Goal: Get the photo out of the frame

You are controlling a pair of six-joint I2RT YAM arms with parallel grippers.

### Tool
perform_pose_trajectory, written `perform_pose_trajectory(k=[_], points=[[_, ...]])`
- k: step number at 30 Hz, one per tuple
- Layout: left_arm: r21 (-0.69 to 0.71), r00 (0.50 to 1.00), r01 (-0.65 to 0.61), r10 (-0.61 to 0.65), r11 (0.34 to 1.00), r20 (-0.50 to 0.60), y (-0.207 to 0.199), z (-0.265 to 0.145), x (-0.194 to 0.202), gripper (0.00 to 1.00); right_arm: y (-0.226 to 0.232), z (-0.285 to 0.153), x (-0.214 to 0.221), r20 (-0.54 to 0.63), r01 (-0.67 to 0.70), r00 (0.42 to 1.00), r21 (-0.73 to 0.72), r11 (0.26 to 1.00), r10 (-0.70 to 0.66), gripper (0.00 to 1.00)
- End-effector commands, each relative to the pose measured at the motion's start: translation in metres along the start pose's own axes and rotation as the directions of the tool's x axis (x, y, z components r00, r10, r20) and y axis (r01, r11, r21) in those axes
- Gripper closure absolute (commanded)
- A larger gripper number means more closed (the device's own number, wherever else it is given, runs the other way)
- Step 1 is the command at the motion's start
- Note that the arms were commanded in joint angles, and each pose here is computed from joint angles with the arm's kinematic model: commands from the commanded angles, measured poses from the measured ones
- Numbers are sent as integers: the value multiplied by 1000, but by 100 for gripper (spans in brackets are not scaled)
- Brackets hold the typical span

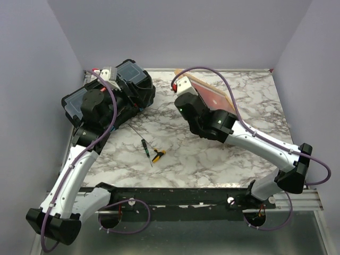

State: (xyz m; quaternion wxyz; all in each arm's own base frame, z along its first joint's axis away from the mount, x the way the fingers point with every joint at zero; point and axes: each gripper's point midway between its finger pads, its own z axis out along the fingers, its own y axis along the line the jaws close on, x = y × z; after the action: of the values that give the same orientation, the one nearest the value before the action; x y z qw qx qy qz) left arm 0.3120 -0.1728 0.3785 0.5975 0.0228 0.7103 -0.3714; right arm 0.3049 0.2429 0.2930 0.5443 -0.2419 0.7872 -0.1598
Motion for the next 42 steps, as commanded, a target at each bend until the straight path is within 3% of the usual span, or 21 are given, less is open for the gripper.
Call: perform_pose_trajectory(k=[1,11,15,24,29,33,36,42], points=[[-109,980,-149,162,983,117,15,-15,-23,2,-7,-21,-107,203,-326,909,-196,925,364,99],[-170,974,-158,182,973,137,27,-18,-25,3,-65,20,-145,160,-560,776,-270,783,610,99],[-161,977,-150,172,975,130,26,-16,-23,3,-86,39,-154,109,-647,689,-350,677,716,99],[-148,982,-134,151,980,113,25,-12,-18,3,-85,47,-200,74,-670,622,-464,579,779,99],[-149,982,-132,150,980,114,25,-12,-19,3,-97,41,-222,61,-712,521,-519,473,851,99],[-146,983,-127,144,981,113,25,-12,-18,4,-114,46,-227,-35,-737,409,-602,307,912,99],[-141,986,-115,130,983,106,25,-10,-16,4,-127,51,-230,-72,-748,351,-622,232,934,99],[-108,992,-89,98,990,80,21,-5,-8,4,-163,87,-195,-150,-795,250,-595,114,957,99]])
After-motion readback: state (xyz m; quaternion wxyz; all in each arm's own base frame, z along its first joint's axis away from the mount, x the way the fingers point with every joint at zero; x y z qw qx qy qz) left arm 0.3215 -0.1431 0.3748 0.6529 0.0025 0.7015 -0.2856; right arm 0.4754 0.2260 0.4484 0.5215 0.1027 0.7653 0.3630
